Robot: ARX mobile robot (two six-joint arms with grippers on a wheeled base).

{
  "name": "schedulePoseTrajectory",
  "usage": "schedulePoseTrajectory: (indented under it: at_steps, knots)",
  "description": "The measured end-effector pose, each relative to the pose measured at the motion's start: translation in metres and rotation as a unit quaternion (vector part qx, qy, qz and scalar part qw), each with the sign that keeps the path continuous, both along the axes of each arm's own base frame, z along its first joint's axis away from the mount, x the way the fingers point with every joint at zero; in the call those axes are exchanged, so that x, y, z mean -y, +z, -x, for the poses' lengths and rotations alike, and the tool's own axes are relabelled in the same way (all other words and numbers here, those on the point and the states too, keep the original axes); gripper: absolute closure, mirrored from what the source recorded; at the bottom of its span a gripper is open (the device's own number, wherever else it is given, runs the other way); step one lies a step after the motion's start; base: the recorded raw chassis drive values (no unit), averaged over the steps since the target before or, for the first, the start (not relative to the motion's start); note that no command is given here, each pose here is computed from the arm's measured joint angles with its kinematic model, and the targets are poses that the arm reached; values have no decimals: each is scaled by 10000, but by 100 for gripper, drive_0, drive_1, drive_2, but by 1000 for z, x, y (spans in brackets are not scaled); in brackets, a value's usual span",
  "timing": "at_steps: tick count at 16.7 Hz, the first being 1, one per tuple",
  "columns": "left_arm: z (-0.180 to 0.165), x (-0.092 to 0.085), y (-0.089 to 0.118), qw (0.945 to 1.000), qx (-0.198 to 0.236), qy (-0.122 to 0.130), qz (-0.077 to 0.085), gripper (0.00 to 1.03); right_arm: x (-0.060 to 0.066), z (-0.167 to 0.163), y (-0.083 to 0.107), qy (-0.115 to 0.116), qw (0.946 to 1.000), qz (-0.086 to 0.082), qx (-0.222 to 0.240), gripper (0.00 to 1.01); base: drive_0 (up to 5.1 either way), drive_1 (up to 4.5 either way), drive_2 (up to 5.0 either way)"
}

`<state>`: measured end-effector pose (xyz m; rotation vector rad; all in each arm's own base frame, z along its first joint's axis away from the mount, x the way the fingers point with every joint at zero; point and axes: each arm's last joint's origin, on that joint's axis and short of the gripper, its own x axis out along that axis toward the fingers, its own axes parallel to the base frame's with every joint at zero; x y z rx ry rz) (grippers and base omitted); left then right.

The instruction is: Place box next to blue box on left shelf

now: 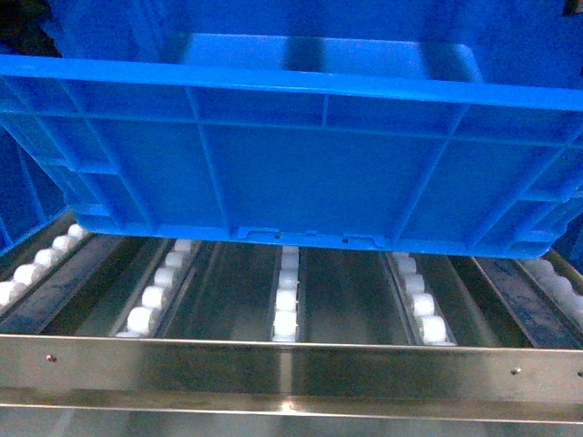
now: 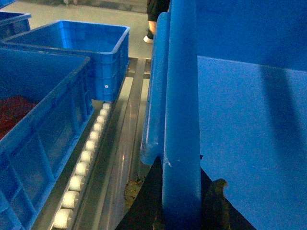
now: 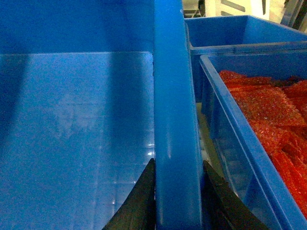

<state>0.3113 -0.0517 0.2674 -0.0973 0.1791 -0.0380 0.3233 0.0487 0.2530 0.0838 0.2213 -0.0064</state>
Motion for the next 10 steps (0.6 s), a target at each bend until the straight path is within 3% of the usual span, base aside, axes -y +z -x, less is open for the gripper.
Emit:
schedulePoseTrajectory:
  at_steps: [10]
  knots:
    - [0,0,0,10000,0,0,0,95,0,0,0,0,10000,0,0,82,0,0,0]
